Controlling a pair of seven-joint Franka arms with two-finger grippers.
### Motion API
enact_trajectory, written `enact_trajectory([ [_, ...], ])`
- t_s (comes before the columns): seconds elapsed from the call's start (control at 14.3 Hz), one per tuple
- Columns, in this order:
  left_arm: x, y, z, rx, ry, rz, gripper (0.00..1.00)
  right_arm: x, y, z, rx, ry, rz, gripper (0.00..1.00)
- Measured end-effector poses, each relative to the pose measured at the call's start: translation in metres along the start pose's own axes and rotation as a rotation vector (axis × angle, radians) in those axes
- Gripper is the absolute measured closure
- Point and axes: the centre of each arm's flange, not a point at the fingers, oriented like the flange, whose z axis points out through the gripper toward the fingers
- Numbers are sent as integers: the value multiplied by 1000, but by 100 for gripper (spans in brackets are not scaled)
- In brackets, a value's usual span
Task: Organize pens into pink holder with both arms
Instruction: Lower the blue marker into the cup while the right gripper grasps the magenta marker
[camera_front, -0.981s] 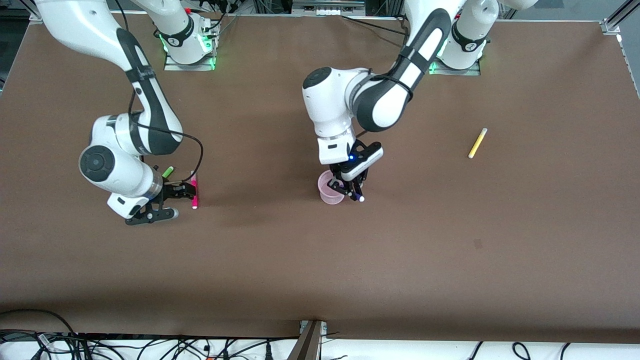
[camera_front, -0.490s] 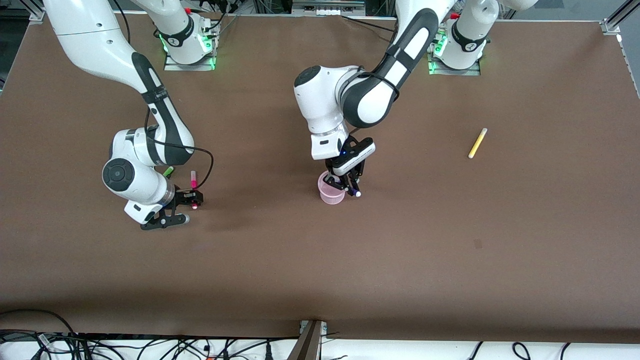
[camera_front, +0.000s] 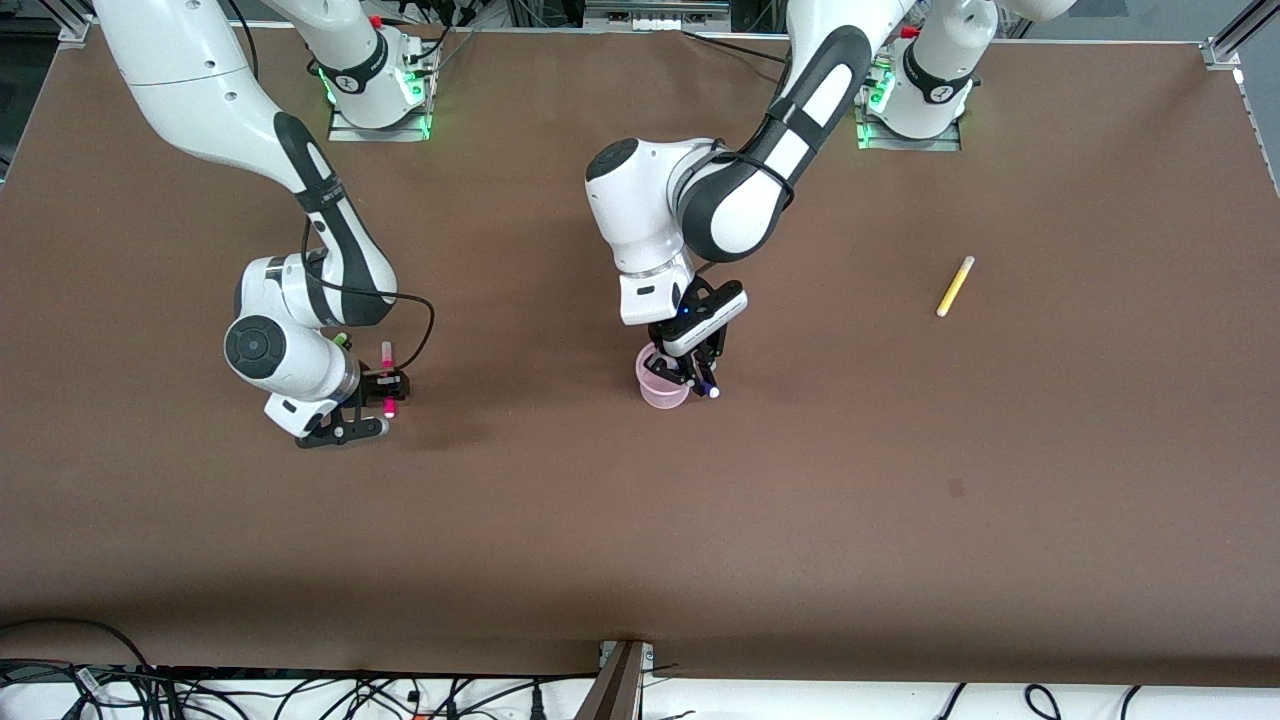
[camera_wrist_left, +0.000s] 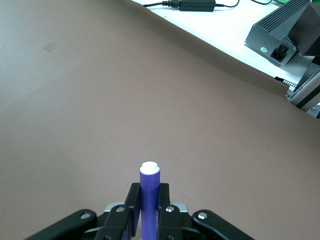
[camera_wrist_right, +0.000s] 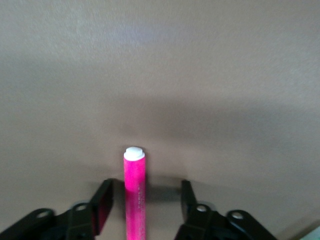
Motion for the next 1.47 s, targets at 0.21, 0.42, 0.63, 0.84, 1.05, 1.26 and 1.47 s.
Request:
enact_trajectory([
  [0.21, -2, 4, 3, -3, 0, -2, 82, 0, -2, -3, 1, 7, -3, 57],
  [0.42, -11, 6, 4, -5, -1, 8, 82, 0, -1, -4, 1, 9, -2, 72],
  [0.63, -14, 6, 6, -3, 1, 11, 82, 0, -1, -5, 1, 9, -2, 82],
  [0.84, -10, 5, 9, 4, 7, 8, 82, 0, -1, -5, 1, 9, -2, 82],
  [1.05, -10, 5, 9, 8, 9, 8, 81, 0, -1, -5, 1, 9, -2, 82],
  [1.26, -10, 5, 9, 7, 9, 7, 69, 0, -1, -5, 1, 9, -2, 82],
  [1.47, -10, 6, 8, 7, 9, 6, 46, 0, -2, -6, 1, 11, -3, 82],
])
